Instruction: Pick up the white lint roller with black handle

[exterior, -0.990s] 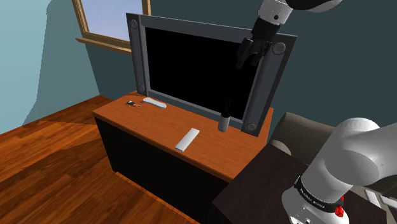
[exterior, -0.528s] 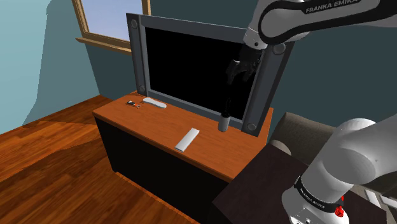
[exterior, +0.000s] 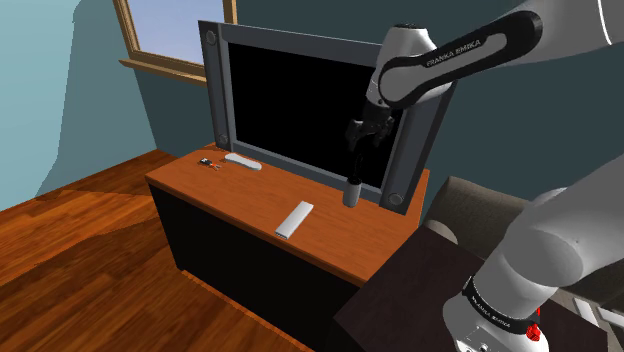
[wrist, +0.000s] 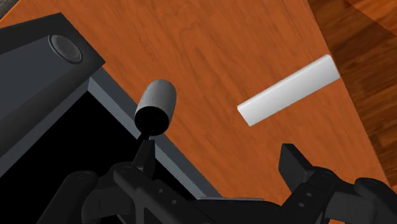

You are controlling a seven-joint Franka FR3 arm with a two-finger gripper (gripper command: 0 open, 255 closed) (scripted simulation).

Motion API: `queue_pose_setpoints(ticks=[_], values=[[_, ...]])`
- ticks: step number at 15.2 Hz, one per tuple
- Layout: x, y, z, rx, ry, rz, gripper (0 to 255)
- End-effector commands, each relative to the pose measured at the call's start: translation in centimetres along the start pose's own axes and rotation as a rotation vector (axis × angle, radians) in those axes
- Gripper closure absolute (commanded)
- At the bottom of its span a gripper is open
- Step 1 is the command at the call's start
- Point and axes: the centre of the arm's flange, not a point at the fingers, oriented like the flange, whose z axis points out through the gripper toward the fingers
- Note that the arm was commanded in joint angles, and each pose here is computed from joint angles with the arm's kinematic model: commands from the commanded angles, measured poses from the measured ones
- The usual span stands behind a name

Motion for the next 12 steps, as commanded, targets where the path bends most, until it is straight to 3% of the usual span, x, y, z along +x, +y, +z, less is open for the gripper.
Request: queue_pose_setpoints(ticks=[1, 12], values=[[1.0, 0.3, 2.7, -0.014, -0.004, 0.028, 0], [4.7, 3.9, 16.1, -0.091, -0.036, 0.178, 0]])
